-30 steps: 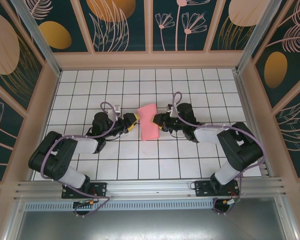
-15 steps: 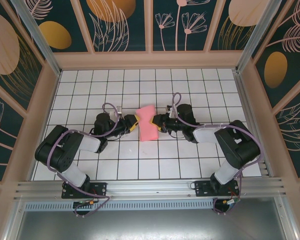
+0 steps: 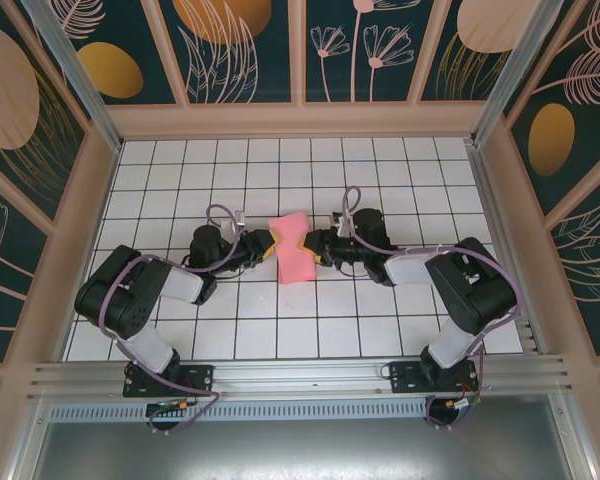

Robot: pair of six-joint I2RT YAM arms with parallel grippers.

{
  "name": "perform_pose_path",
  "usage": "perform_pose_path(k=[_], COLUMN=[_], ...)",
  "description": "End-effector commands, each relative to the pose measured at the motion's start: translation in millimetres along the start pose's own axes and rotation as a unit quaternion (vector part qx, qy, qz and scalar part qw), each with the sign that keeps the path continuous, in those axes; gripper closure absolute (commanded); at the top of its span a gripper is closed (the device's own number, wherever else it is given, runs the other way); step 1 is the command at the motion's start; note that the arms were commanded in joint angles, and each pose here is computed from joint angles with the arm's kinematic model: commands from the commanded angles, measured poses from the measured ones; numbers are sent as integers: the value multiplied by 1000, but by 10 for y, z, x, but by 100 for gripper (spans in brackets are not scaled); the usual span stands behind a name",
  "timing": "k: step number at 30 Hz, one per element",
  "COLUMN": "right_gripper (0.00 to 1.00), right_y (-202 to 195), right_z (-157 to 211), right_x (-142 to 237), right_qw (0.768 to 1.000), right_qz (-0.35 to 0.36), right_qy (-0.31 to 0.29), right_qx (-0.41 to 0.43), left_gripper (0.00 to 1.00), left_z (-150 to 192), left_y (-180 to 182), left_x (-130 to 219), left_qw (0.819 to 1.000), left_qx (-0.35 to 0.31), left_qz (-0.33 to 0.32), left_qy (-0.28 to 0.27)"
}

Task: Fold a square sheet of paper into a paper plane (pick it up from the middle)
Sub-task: Hold the square sheet of paper at the center of the table.

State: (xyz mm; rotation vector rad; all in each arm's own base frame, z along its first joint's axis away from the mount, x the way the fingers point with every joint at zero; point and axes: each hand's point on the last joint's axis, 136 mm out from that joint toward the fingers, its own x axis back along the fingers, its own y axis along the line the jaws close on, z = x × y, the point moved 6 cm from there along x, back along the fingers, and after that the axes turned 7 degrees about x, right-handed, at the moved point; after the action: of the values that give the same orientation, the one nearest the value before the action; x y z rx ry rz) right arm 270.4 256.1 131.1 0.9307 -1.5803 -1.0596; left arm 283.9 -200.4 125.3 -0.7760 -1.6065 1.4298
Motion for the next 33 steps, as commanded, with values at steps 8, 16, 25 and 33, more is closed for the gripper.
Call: perform_pose_path(k=[8, 16, 25, 33], right_gripper=[55, 29, 22, 26], right_y=[-272, -417, -321, -377], right_z=[-10, 11, -112, -130], right_x=[4, 167, 441, 398], right_qw=[995, 977, 967, 966], right_qz=[100, 213, 241, 231], right_qy=[2, -6, -22, 32], right_qx=[-7, 1, 75, 112], left_gripper=[100, 100, 100, 100], left_z=[-95, -83, 103, 233], left_y=[131, 194, 160, 256], left_x=[-125, -232, -425, -536], left_qw=[997, 995, 996, 992], left_qx=[-38, -48, -44, -54], left_qz=[-60, -82, -72, -114], left_qy=[-3, 20, 27, 5])
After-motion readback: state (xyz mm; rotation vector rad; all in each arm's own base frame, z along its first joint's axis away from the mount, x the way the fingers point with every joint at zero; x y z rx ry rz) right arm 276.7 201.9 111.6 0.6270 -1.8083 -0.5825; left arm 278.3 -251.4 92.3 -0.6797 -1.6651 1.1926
